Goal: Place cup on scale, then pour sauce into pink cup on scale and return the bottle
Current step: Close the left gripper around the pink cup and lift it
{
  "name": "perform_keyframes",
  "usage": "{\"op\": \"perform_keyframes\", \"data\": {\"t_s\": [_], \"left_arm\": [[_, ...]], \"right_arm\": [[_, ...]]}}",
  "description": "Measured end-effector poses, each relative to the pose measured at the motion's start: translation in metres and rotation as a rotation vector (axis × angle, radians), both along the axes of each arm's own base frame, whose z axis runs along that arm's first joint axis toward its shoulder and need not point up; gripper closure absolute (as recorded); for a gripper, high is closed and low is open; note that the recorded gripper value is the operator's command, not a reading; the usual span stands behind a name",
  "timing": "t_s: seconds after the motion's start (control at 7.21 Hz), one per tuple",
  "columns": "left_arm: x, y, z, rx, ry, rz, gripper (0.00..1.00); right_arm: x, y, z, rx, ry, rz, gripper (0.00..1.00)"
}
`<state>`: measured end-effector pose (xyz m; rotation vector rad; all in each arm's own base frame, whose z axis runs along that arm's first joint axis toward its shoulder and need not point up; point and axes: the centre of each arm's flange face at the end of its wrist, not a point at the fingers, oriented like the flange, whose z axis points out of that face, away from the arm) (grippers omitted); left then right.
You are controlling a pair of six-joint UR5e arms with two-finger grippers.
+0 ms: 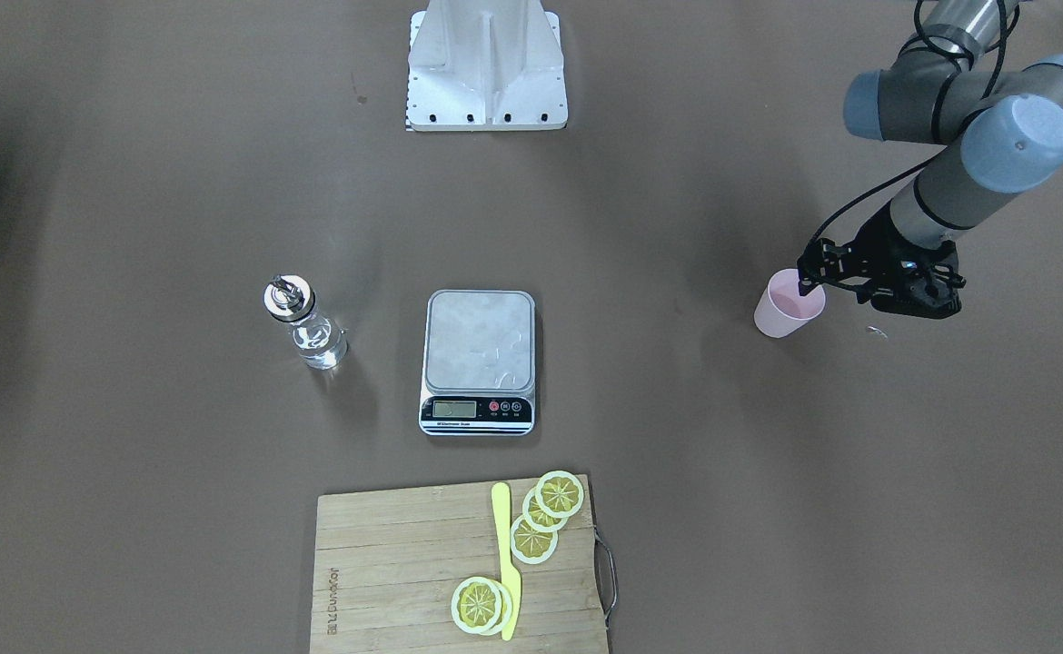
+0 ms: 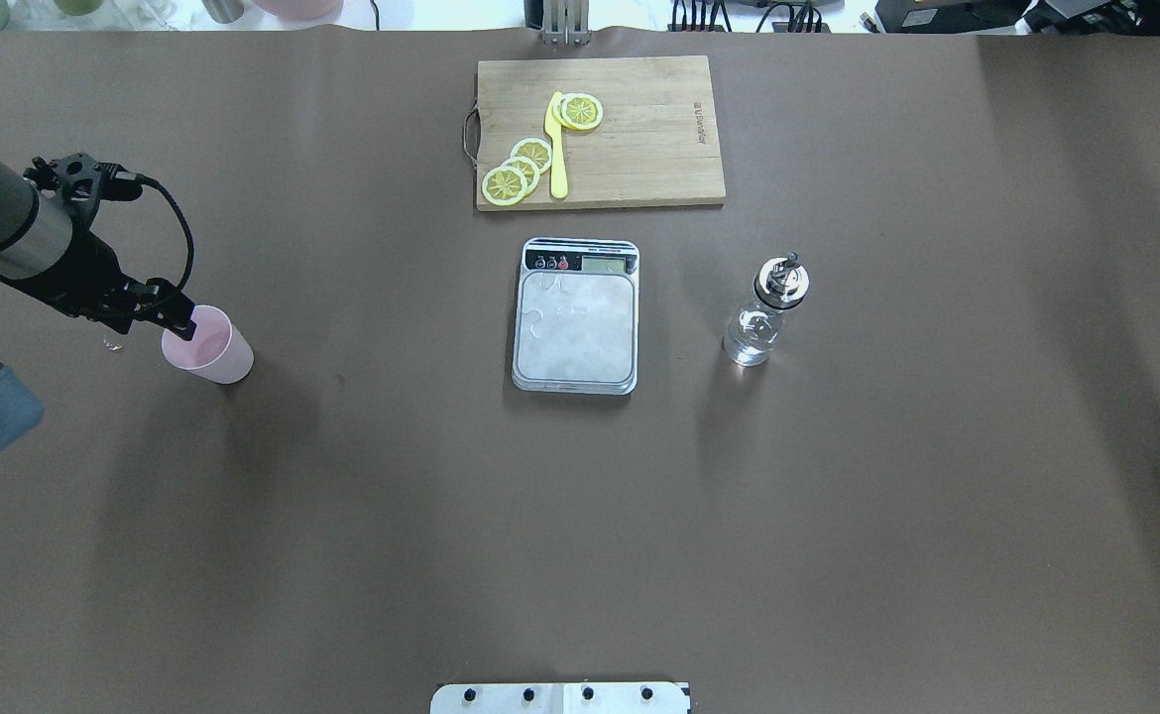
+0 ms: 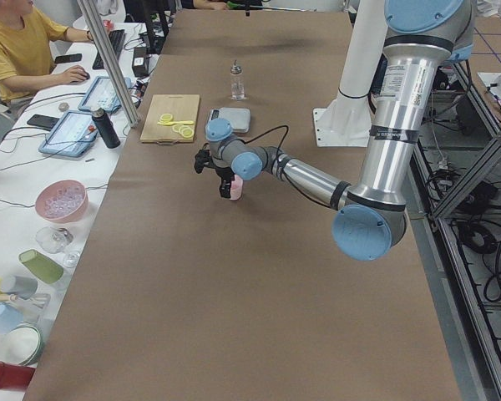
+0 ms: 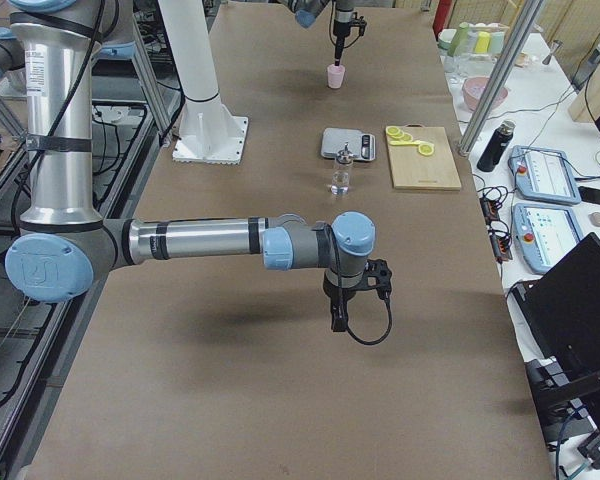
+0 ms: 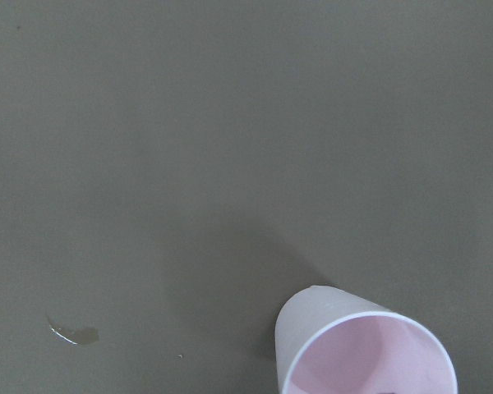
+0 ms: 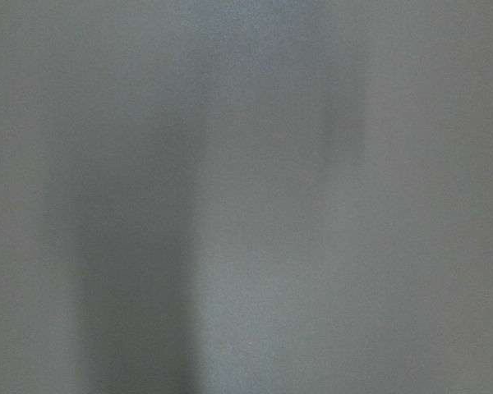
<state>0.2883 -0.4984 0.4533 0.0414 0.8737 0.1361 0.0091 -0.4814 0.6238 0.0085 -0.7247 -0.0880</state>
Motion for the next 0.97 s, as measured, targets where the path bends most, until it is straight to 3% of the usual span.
{"op": "perform_keyframes", "data": {"t_s": [0.42, 0.69, 0.83, 0.97], "left_arm": [[0.008, 0.003, 0.002, 0.006, -0.004, 0.015, 0.47], [0.015, 0.002, 0.009, 0.010, 0.004, 0.025, 0.65], [0.016, 0.001, 0.010, 0.011, 0.008, 0.026, 0.79], [0.017, 0.000, 0.010, 0.013, 0.011, 0.027, 1.00]], "right_arm": [[-0.001, -0.001, 0.000, 0.001, 0.001, -0.003, 0.00], [-0.002, -0.001, 0.000, 0.001, 0.002, -0.004, 0.00], [-0.003, -0.001, 0.000, 0.001, 0.002, -0.005, 0.00], [-0.003, -0.002, 0.000, 0.002, 0.002, -0.007, 0.00]]}}
